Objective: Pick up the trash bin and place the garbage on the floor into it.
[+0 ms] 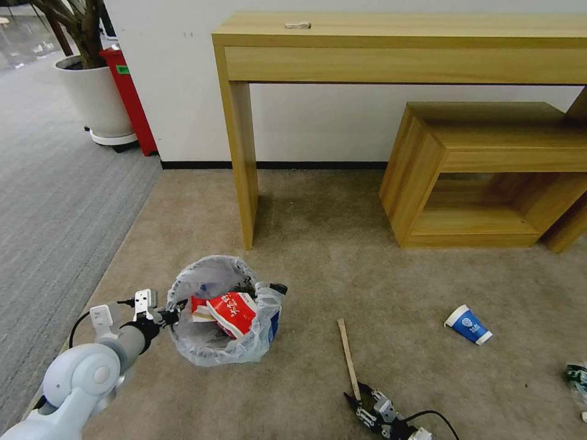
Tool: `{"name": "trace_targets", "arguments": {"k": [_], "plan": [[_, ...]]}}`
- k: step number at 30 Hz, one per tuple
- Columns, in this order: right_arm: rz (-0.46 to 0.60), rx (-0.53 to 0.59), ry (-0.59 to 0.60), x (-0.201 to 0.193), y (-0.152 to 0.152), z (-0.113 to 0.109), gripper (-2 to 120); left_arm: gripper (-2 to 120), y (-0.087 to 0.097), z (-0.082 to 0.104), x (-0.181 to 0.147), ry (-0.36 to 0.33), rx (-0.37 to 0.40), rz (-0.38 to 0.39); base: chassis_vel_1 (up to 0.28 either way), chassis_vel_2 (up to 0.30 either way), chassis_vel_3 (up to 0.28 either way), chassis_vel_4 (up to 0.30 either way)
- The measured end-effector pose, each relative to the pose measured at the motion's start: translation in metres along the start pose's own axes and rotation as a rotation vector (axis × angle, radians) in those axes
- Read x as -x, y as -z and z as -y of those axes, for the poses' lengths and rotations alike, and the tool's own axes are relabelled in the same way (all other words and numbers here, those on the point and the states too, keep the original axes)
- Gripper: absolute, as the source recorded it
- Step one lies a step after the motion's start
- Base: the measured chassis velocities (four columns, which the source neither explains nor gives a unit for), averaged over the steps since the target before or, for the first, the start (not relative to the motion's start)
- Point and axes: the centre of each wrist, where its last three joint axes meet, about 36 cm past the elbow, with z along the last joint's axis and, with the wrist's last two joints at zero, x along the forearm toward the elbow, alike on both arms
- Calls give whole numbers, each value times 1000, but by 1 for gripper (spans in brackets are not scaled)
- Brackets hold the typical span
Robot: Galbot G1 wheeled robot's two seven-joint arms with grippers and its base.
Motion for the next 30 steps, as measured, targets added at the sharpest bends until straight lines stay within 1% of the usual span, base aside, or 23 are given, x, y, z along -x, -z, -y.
{"name": "trace_targets", "arguments": {"k": [1, 2, 4, 5, 6, 7, 8, 9, 10, 24, 28, 30], "plan": [[0, 0, -1, 0, 0, 0, 28, 0, 1, 0, 0, 1, 1, 0, 0, 0, 0, 0], [0, 0, -1, 0, 0, 0, 28, 0, 1, 0, 0, 1, 1, 0, 0, 0, 0, 0], [0, 1, -3, -1, 0, 0, 17, 0, 1, -1, -1, 2, 3, 2, 0, 0, 0, 0], [0, 1, -3, -1, 0, 0, 17, 0, 1, -1, -1, 2, 3, 2, 0, 0, 0, 0], [0, 1, -3, -1, 0, 0, 14, 0, 2, -1, 0, 3, 4, 2, 0, 0, 0, 0], [1, 1, -2, -1, 0, 0, 7, 0, 2, -1, 0, 4, 4, 3, 0, 0, 0, 0], [1, 1, -2, -1, 0, 0, 7, 0, 2, -1, 0, 4, 4, 3, 0, 0, 0, 0], [2, 1, -3, -1, 1, 0, 2, 0, 2, -2, -1, 4, 4, 4, 0, 0, 0, 0], [3, 0, -3, -1, 1, 1, 0, 0, 2, -2, -1, 4, 4, 4, 0, 0, 0, 0], [3, -6, -16, -8, 2, 7, 0, 0, 1, 0, -2, 1, 3, 4, 0, 0, 0, 0], [11, -7, -22, -10, 3, 10, 0, 0, 1, 0, -2, 3, 3, 3, 0, 0, 0, 0], [23, -6, -33, -13, 7, 16, 0, 0, -1, -2, -1, 13, 7, -4, 0, 0, 0, 0]]}}
